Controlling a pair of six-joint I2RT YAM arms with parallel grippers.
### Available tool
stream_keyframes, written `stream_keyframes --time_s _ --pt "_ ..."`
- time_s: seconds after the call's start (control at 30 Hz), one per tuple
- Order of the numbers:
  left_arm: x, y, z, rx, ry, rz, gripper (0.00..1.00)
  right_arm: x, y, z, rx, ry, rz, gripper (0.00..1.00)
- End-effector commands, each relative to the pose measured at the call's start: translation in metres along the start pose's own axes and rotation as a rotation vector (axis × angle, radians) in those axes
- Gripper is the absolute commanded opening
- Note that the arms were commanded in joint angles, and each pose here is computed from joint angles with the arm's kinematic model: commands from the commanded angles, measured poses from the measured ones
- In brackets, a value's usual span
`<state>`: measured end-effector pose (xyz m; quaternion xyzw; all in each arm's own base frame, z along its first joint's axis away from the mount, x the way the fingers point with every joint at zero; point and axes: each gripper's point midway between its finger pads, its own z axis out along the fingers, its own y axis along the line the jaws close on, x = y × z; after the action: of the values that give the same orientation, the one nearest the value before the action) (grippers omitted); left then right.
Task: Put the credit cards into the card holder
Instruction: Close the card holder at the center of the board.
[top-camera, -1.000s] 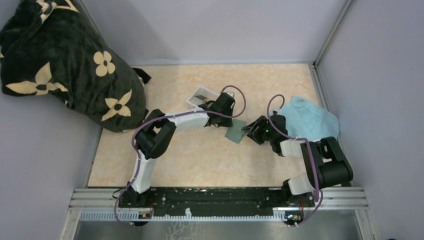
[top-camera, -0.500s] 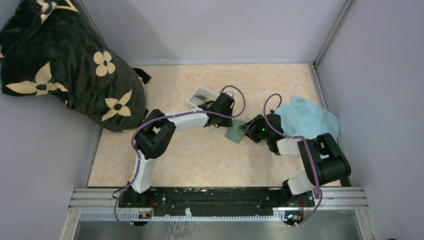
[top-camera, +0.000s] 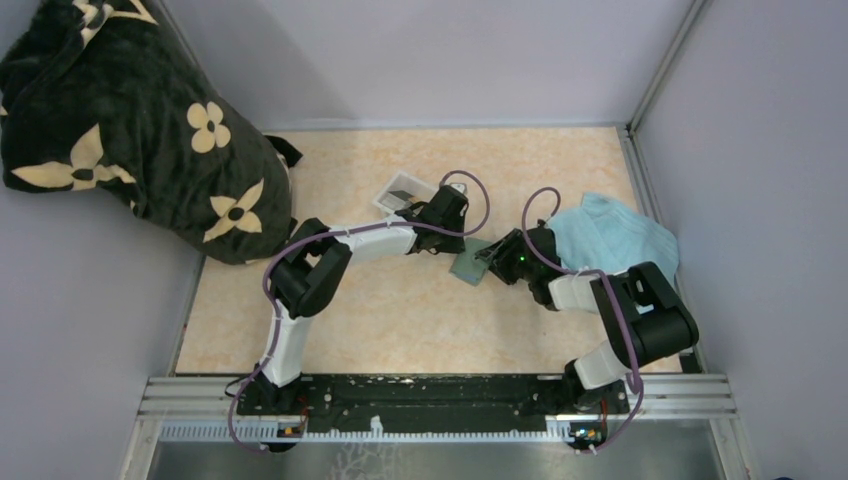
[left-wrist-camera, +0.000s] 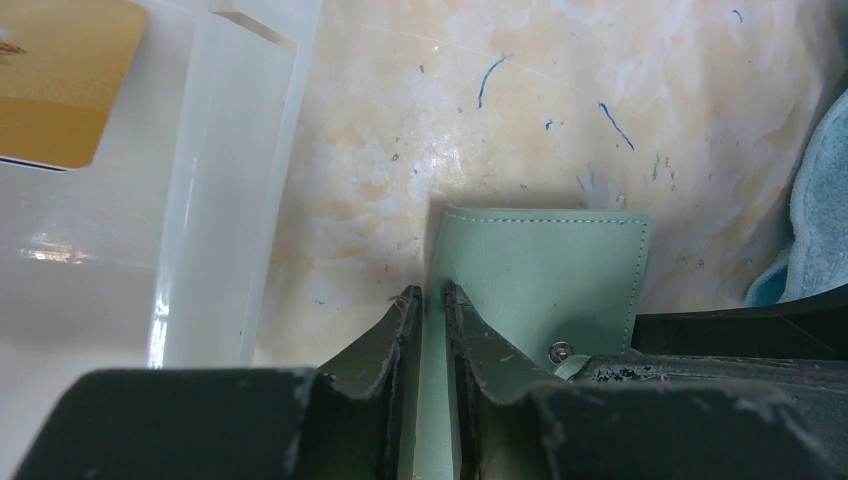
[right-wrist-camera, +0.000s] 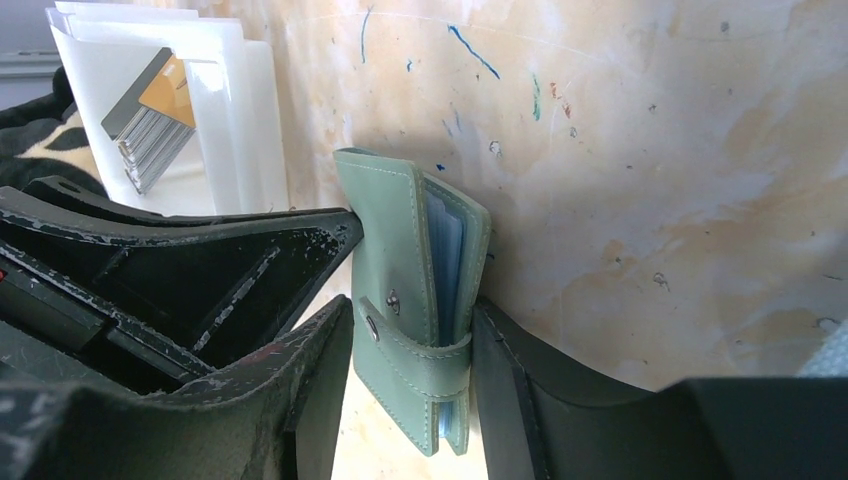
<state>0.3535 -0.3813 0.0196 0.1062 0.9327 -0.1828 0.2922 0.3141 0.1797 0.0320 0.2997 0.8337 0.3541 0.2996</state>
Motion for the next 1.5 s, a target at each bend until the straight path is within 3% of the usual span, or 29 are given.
stream_keyframes --time_s 0.0,0.37,0.67,1.47 --pt "0.111 0.076 0.018 -0.235 0.313 0.061 0.22 0.027 -0.063 -0.006 0.233 0.065 -0.028 0.47" --pt "0.116 0.073 0.017 -0.234 0.322 0.07 0.22 0.024 -0.062 -0.009 0.23 0.034 -0.053 0.42" --pt "0.118 0.073 0.016 -0.235 0.325 0.073 0.22 0.011 -0.042 -0.015 0.153 -0.025 -0.108 0.45" --pt "0.127 0.073 0.014 -0.224 0.339 0.102 0.21 0.022 -0.043 -0.004 0.162 -0.019 -0.104 0.45"
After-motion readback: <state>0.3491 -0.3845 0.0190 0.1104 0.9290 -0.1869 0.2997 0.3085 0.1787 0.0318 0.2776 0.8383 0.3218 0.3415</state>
